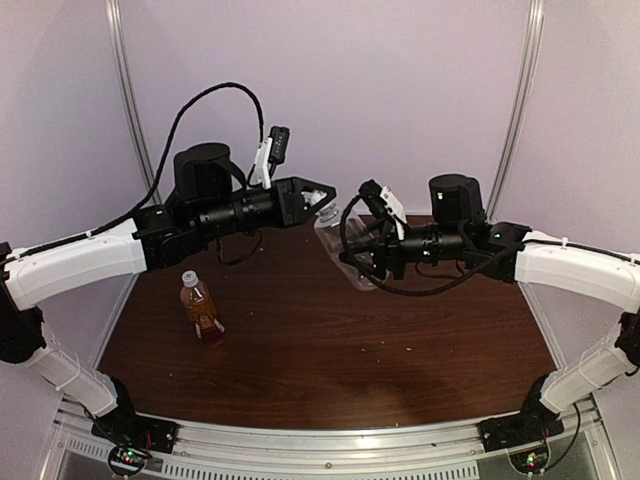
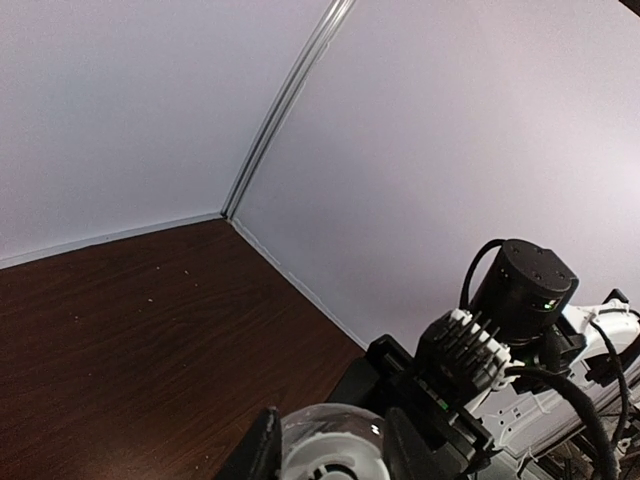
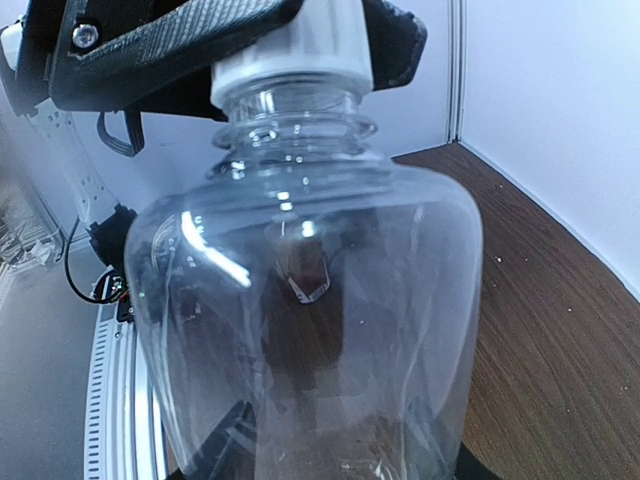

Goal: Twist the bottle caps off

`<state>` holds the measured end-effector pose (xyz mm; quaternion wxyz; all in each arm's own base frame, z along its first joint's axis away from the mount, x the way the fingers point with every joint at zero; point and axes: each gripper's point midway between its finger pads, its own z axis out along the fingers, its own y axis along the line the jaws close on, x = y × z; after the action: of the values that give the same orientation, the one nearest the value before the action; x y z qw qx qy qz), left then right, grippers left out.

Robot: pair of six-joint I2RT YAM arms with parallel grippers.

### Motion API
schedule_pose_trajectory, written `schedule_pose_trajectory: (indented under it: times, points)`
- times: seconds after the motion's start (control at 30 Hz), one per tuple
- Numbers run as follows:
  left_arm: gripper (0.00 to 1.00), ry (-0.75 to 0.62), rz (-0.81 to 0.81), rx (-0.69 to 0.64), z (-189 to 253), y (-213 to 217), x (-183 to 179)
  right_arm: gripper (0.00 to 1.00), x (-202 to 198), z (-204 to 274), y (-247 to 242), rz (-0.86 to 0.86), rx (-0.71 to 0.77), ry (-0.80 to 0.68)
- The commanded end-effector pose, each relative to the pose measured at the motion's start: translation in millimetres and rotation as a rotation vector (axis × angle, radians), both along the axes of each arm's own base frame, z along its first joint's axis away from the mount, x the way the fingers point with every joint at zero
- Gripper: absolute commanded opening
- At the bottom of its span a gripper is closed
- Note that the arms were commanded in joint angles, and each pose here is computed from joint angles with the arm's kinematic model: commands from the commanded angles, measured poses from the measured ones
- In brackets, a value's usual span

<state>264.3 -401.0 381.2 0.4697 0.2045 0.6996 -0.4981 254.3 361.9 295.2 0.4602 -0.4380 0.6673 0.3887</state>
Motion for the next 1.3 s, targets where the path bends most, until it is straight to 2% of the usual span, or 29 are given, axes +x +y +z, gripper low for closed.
schedule_pose_trajectory:
  times: [0.0, 0.3, 0.5, 0.7, 1.03, 1.27]
  points:
    - [0.39, -0.051, -0.078, -0.033, 15, -13, -14, 0.48, -6, 14, -3, 0.021, 0.049, -0.024]
    - [0.67, -0.135, -0.135, -0.056, 31, -11, -26, 0.48, -24, 22, 2, 0.130, 0.102, -0.012]
    - [0.78, -0.159, -0.145, -0.060, 34, -1, -28, 0.48, -34, 26, 3, 0.187, 0.136, 0.013]
    - [0.92, -0.286, -0.254, -0.067, 43, 8, -49, 0.48, -47, 29, 3, 0.271, 0.162, 0.036]
    - [0.93, -0.446, -0.478, -0.092, 51, 14, -82, 0.49, -72, 36, 7, 0.442, 0.204, 0.086]
    - [0.84, -0.519, -0.619, -0.125, 55, 11, -97, 0.49, -79, 37, 11, 0.527, 0.217, 0.133]
